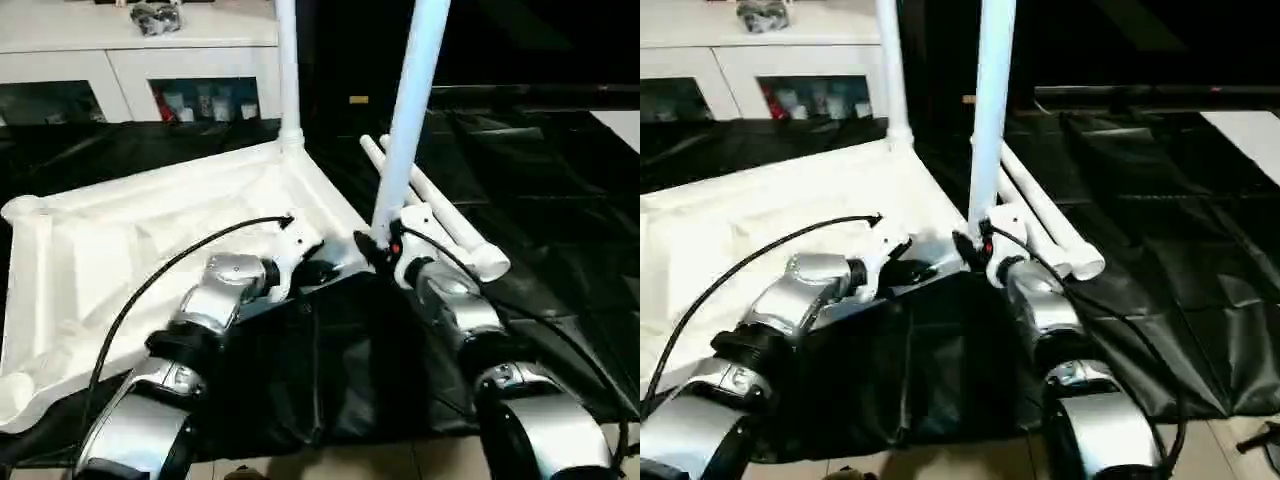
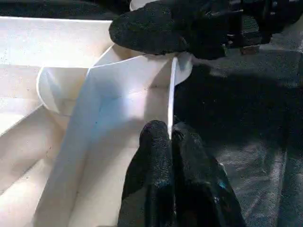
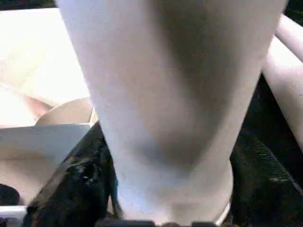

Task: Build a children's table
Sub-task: Rotate leg to tighten

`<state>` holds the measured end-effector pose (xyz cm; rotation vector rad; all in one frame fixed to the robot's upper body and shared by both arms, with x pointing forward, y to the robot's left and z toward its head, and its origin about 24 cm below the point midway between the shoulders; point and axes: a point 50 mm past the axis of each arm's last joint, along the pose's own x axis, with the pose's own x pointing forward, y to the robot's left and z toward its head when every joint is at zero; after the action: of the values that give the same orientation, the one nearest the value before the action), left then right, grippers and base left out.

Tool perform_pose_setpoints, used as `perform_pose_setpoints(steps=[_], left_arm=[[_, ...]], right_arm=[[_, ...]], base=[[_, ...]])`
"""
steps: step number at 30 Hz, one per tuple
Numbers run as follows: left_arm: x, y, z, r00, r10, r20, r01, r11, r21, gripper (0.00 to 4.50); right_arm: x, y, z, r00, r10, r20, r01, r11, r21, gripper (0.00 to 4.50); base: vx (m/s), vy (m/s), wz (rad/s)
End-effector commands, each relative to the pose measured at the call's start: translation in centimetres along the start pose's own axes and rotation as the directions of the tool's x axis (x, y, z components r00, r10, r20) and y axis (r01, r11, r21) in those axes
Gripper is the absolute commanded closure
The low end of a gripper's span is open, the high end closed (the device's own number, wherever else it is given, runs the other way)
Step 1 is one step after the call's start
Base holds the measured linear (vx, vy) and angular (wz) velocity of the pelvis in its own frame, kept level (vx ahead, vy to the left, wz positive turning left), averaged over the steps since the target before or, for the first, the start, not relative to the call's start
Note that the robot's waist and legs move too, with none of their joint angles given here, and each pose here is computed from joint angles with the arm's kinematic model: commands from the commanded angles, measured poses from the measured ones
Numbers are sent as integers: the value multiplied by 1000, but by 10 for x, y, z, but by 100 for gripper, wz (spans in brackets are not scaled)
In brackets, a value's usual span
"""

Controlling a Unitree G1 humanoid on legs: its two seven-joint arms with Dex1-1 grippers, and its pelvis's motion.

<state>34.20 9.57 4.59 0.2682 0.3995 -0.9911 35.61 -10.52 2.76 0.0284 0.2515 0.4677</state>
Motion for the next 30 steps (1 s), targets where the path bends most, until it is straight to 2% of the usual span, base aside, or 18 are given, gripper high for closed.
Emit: perform_pose_setpoints(steps=[1, 5, 6, 9, 10, 13, 15, 16, 18, 20, 22, 24, 26, 27, 29, 30], left_arm=[[5, -4, 11, 996, 23, 84, -25, 999, 20, 450], [-1, -4, 8, 996, -12, 88, 9, 999, 35, 450], [-4, -5, 5, 995, -42, 87, 38, 998, 48, 450], [-10, -7, 1, 991, -107, 85, 102, 992, 70, 450], [-18, -7, -3, 983, -172, 71, 165, 982, 93, 450], [-21, -7, -4, 979, -194, 66, 186, 977, 103, 450], [-28, -6, -6, 967, -249, 56, 242, 963, 117, 450], [-32, -6, -7, 958, -282, 49, 274, 954, 123, 450], [-35, -5, -7, 953, -299, 42, 291, 948, 131, 450], [-39, -5, -8, 939, -343, 26, 336, 931, 142, 450], [-41, -5, -9, 933, -359, 21, 353, 924, 145, 450], [-46, -5, -11, 920, -392, 0, 388, 909, 153, 450], [-46, -5, -11, 920, -392, 0, 388, 909, 153, 450], [-48, -5, -12, 913, -408, -6, 404, 902, 153, 450], [-50, -4, -13, 904, -426, -15, 423, 893, 156, 450], [-50, -4, -13, 904, -426, -15, 423, 893, 156, 450]], right_arm=[[4, 37, -24, 983, 166, -77, -163, 985, 51, 91], [1, 33, -21, 975, 214, -60, -214, 977, 7, 60], [-1, 29, -20, 970, 237, -60, -239, 971, -28, 60], [-6, 22, -19, 955, 291, -55, -294, 954, -59, 44], [-14, 17, -17, 912, 406, -58, -410, 907, -93, 44], [-17, 16, -16, 892, 447, -63, -452, 886, -104, 44], [-28, 12, -16, 826, 556, -97, -564, 813, -145, 44], [-35, 9, -17, 770, 623, -137, -638, 751, -167, 44], [-40, 7, -18, 734, 657, -170, -679, 710, -188, 44], [-48, 5, -18, 664, 715, -218, -747, 636, -193, 44], [-50, 4, -18, 641, 731, -234, -767, 614, -187, 58], [-55, 6, -20, 587, 762, -273, -809, 560, -178, 76], [-55, 6, -20, 587, 762, -273, -809, 560, -178, 87], [-56, 7, -21, 566, 775, -281, -824, 539, -174, 111], [-58, 10, -20, 532, 798, -284, -847, 506, -163, 120], [-58, 10, -20, 532, 798, -284, -847, 506, -163, 120]], base=[[0, 0, 0], [0, 0, 0], [0, 0, 0], [0, 0, 0], [0, 0, 0], [0, 0, 0], [0, 0, 0], [0, 0, 0], [0, 0, 0], [0, 0, 0], [0, 0, 0], [0, 0, 0], [0, 0, 0], [0, 0, 0], [0, 0, 0], [0, 0, 0]])
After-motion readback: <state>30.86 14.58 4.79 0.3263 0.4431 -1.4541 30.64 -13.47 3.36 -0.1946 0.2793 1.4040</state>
